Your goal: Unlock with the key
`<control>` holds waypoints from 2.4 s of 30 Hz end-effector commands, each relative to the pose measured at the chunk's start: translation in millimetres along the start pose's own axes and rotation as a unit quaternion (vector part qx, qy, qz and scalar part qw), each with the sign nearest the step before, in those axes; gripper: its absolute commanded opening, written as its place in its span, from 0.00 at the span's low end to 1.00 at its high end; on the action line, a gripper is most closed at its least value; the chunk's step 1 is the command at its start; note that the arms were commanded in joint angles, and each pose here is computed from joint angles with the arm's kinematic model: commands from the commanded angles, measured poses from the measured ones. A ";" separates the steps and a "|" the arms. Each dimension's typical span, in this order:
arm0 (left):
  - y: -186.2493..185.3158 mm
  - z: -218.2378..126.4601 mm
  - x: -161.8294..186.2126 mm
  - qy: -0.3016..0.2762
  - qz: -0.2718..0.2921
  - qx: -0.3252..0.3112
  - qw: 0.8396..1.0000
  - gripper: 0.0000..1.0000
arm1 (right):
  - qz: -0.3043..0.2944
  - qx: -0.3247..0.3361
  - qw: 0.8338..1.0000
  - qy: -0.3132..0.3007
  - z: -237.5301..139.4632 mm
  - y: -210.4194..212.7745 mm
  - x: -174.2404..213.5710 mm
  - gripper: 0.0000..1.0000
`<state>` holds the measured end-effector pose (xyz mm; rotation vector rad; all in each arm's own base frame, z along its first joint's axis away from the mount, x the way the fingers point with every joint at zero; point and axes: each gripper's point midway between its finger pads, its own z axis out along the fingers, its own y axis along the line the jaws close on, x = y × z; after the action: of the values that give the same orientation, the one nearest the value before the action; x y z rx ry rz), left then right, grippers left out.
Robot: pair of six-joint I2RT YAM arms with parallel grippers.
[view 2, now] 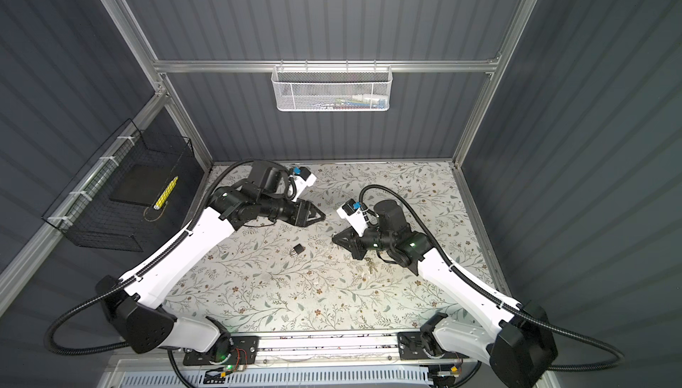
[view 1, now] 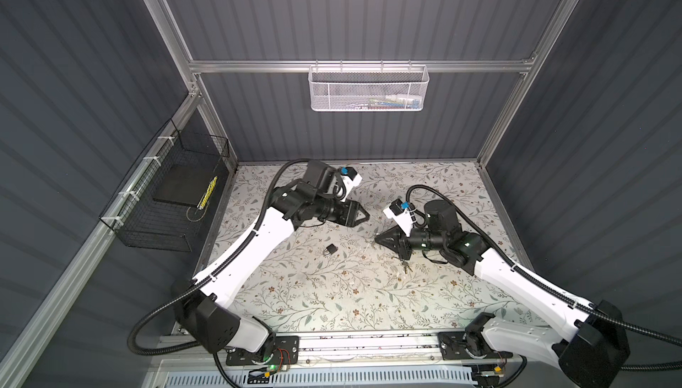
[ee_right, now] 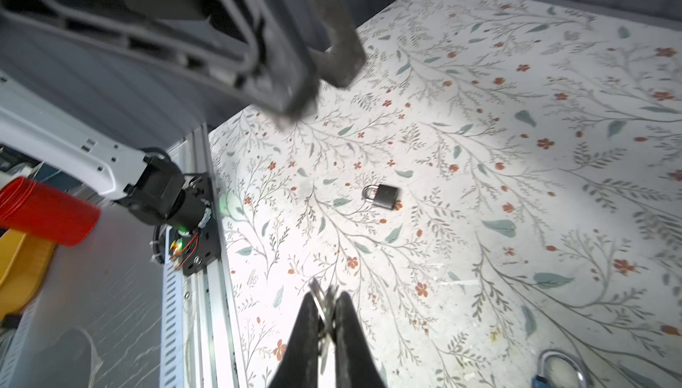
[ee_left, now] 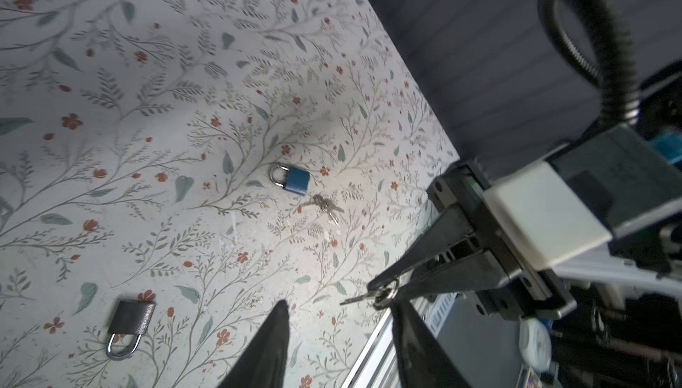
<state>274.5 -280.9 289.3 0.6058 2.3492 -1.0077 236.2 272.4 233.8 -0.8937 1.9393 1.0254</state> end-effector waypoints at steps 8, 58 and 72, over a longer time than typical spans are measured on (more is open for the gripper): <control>21.5 -22.2 -14.1 -0.156 -0.081 -0.004 0.984 0.40 | 0.099 0.054 0.973 -0.200 -39.2 -28.0 -82.3 0.00; -76.2 -19.0 -48.3 -0.247 -0.040 0.309 0.918 0.38 | 0.140 -0.100 0.892 -0.418 -45.2 11.9 -137.8 0.00; -88.7 -25.7 -54.9 -0.251 -0.032 0.346 0.903 0.26 | 0.149 -0.125 0.881 -0.431 -48.1 15.5 -140.6 0.00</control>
<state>267.4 -325.8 362.1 0.3737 1.6204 -1.7594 282.9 270.4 370.5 -0.1476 1.2488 1.5157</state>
